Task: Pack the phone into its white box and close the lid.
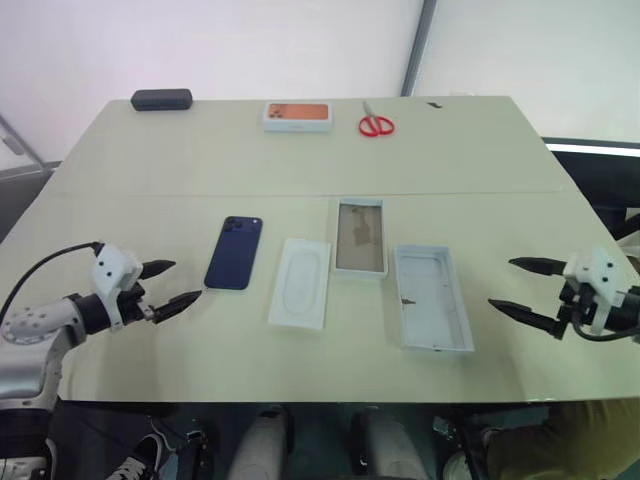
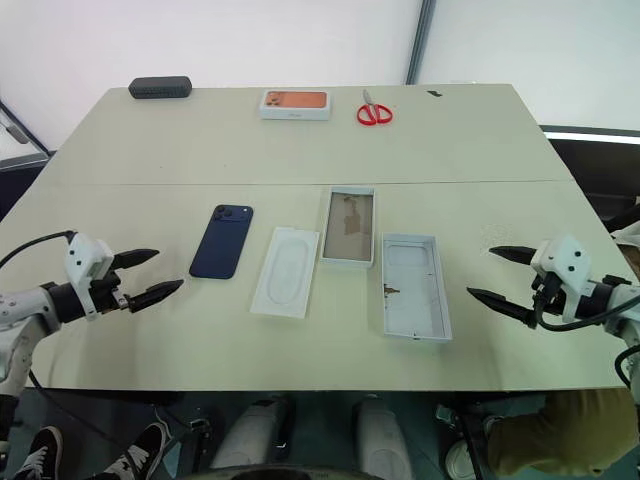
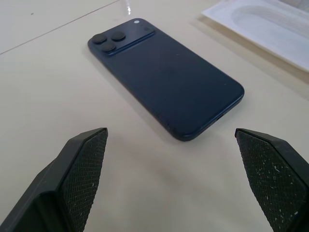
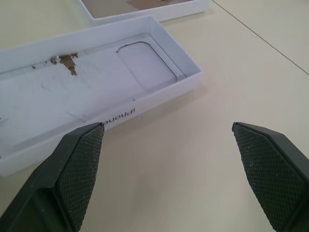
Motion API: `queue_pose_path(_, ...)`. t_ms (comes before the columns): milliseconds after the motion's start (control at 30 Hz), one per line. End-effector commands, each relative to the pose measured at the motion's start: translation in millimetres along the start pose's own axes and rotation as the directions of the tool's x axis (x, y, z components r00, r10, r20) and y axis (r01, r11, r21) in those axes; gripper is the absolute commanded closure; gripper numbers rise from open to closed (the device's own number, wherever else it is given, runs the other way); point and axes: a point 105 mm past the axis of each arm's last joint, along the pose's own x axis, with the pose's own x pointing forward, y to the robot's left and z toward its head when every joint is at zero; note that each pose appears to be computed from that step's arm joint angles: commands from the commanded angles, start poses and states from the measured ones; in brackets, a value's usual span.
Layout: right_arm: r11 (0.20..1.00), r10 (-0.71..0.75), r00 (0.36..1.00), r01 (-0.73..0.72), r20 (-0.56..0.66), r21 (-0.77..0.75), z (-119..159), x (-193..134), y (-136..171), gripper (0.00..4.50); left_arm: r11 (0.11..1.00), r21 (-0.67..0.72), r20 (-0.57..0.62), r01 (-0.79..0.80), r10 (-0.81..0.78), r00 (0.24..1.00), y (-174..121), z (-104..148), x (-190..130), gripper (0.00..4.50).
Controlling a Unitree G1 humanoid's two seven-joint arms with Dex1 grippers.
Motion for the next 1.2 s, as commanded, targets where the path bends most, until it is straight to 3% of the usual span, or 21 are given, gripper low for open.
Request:
queue_pose_path(33,0.999,-0.021,1.000,0.021,0.014,-0.033,8.3,-7.1,-4.3,0.06,0.997,0.051,0.007,-0.054,0.054,0.999,11.5,10.9,-8.5,0.05)
queue_pose_path(300,0.999,-0.007,1.000,0.008,0.020,-0.048,15.5,1.8,-3.9,0.06,0.993,0.086,0.047,-0.078,0.074,0.996,16.9,26.3,-1.6,0.05)
queue_pose_path(833,0.999,0.006,0.996,-0.002,0.084,-0.043,36.4,12.8,0.0,0.06,0.991,0.120,0.044,-0.050,0.045,0.998,18.3,32.2,1.8,0.05)
queue_pose_path(1100,0.998,0.041,0.992,-0.035,0.116,-0.046,48.8,21.5,8.0,0.06,1.000,-0.012,-0.013,0.012,-0.013,1.000,7.8,30.1,7.2,0.05)
queue_pose_path(1200,0.993,0.116,0.980,-0.112,0.159,-0.038,64.7,33.6,23.6,0.06,0.979,-0.174,-0.037,0.105,-0.113,0.993,-9.2,30.1,11.5,0.05)
